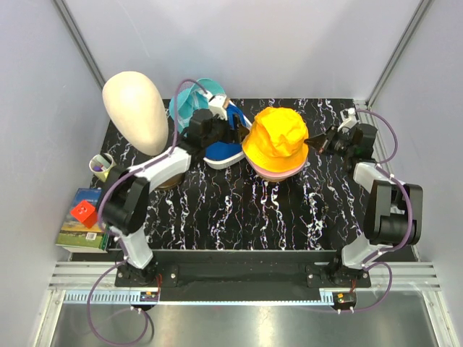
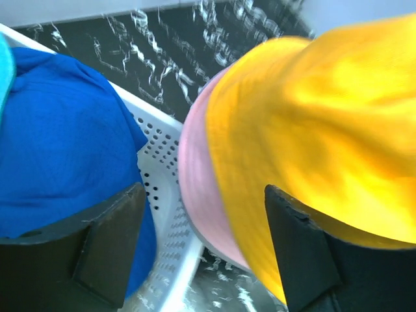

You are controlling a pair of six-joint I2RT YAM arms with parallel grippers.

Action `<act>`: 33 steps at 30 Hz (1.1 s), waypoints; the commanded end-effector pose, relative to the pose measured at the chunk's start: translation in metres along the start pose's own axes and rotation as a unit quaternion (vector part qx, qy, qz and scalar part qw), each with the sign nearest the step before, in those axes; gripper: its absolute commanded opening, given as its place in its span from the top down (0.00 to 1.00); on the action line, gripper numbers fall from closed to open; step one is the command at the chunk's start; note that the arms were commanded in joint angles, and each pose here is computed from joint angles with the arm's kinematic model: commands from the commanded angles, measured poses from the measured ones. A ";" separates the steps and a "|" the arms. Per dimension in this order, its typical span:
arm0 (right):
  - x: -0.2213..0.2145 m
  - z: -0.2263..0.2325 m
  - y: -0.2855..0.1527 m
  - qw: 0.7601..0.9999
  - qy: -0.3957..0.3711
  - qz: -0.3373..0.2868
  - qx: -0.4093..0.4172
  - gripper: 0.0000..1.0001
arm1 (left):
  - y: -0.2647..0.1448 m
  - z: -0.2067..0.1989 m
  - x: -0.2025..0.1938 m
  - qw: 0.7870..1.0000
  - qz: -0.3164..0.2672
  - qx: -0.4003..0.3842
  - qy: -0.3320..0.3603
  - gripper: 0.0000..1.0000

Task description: Stack the hats

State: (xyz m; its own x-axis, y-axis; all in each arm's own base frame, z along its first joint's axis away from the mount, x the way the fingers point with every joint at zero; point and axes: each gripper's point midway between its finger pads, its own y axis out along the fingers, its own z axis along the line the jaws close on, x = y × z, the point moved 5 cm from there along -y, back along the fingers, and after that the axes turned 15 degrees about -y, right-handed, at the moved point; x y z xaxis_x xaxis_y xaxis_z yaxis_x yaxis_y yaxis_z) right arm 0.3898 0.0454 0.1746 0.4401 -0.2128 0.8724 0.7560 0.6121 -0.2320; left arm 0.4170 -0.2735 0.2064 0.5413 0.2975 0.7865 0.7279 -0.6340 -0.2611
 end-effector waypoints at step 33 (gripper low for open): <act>0.000 0.007 -0.009 0.999 -0.033 0.002 -0.031 1.00 | -0.034 -0.056 -0.042 0.969 -0.037 -0.107 -0.218 0.77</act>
State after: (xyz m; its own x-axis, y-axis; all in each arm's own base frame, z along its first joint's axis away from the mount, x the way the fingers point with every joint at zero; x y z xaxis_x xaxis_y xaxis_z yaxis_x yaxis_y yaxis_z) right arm 0.3851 0.0448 0.1695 0.4402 -0.1820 0.8792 0.7711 0.5782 -0.2664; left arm 0.3411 -0.3021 0.2074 0.6909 0.5536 0.4649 0.6678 -0.7350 -0.1171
